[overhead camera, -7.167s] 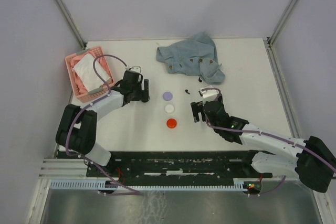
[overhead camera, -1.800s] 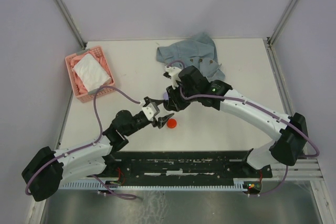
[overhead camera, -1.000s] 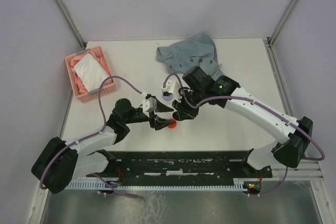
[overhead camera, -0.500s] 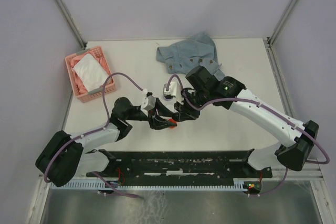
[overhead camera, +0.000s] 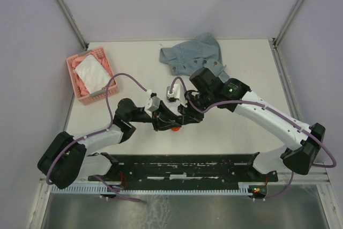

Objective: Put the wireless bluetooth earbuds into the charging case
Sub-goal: Open the charging case.

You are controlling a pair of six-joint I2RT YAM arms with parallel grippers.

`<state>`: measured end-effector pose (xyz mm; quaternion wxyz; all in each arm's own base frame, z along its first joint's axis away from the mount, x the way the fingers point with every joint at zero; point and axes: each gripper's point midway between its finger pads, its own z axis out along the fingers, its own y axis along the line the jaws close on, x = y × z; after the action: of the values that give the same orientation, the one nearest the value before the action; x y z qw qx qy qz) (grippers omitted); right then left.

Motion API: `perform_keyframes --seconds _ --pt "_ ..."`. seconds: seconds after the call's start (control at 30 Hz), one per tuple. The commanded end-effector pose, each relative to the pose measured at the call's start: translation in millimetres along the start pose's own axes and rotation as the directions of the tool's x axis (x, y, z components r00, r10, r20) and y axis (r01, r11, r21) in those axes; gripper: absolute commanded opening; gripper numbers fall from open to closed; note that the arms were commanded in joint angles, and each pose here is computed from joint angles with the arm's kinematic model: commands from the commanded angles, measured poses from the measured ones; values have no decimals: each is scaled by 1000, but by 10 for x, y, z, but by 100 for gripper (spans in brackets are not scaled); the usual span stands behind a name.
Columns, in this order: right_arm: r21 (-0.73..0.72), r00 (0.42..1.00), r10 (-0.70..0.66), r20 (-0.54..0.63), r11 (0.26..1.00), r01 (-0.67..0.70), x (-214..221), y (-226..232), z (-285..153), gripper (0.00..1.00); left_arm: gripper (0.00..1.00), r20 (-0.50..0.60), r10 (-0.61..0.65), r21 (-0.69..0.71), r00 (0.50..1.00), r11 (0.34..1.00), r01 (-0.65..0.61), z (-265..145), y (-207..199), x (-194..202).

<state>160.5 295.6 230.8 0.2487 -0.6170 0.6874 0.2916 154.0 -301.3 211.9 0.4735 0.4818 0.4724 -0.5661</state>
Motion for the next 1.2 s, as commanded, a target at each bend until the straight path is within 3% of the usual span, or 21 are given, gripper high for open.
perform_keyframes --seconds 0.0,0.13,0.3,0.4,0.47,0.5,0.63,0.83,1.17 --pt "21 999 -23 38 1000 23 -121 -39 -22 2 39 24 21 14 999 1000 -21 53 7 -158" --pt "24 999 -21 48 1000 20 -152 -38 -27 2 39 23 22 8 999 1000 -22 56 15 -157" --pt "24 999 -19 48 1000 18 -171 -44 -2 2 32 25 23 1 999 1000 -23 68 38 -178" --pt "28 999 -17 43 999 16 -177 -60 17 3 17 26 22 -1 999 1000 -22 73 45 -184" --pt "39 999 -18 42 999 16 -179 -81 14 10 4 29 25 -17 999 1000 -25 69 63 -178" --pt "47 999 -22 48 999 20 -193 -87 1 15 3 31 29 -34 999 999 -28 63 84 -170" --pt "65 996 -41 78 997 36 -240 -87 -49 35 3 28 45 -122 999 992 -41 9 201 -99" --pt "125 989 -68 128 991 52 -273 -133 -105 55 3 46 61 -256 997 966 -47 -106 341 -46" --pt "168 989 -67 134 985 44 -250 -242 -26 62 3 64 97 -271 993 960 -76 -161 290 -80"
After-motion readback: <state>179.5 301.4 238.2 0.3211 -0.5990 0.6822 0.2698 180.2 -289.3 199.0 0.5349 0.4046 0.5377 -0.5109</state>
